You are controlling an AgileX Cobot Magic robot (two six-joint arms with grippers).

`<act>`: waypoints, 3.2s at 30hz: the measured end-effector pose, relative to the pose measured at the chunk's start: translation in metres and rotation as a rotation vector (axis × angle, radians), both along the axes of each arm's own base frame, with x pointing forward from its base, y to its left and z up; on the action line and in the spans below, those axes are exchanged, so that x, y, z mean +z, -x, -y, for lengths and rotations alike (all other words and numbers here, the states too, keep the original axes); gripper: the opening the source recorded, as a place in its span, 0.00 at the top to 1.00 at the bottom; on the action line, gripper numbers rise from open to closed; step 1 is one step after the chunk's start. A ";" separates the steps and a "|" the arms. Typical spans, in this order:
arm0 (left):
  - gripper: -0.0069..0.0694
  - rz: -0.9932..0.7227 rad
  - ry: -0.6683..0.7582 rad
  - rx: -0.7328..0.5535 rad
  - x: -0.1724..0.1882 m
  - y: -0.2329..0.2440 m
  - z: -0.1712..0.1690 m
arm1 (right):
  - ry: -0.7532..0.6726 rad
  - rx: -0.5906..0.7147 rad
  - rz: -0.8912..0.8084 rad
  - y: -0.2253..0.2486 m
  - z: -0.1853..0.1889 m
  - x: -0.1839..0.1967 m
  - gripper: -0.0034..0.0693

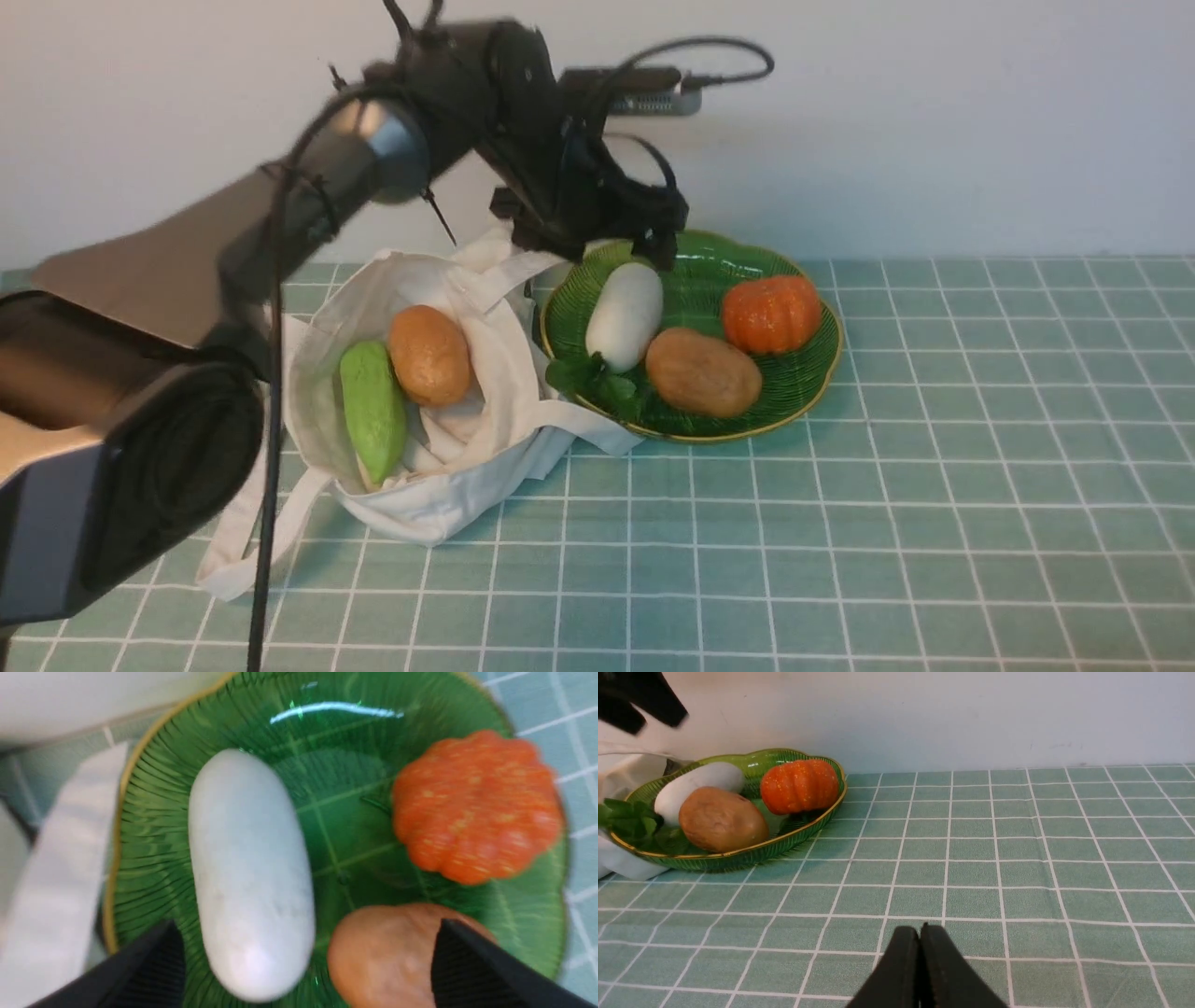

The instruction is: Take vegetables from cloth bag on blue coffee tablecloth place on plate.

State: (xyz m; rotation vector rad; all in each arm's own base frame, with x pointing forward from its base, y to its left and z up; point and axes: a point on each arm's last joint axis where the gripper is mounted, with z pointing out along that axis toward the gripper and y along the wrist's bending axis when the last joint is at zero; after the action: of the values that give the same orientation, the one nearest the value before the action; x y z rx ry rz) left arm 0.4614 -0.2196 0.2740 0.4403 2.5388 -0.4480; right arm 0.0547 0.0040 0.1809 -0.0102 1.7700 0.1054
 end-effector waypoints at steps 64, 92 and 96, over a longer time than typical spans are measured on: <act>0.92 0.656 0.052 0.212 -0.034 0.391 -0.198 | 0.000 0.000 -0.001 0.000 0.000 0.000 0.97; 0.92 0.695 -0.045 0.372 -0.105 0.410 -0.214 | 0.000 0.000 -0.001 0.000 0.000 0.000 0.97; 0.92 0.695 -0.037 0.351 -0.105 0.410 -0.213 | 0.000 0.000 -0.001 0.000 0.000 0.000 0.97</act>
State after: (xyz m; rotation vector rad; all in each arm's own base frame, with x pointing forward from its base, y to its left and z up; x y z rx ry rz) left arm 0.0517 -0.0065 0.1695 0.1182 1.8903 -0.0852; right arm 0.0547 0.0040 0.1808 -0.0101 1.7709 0.1055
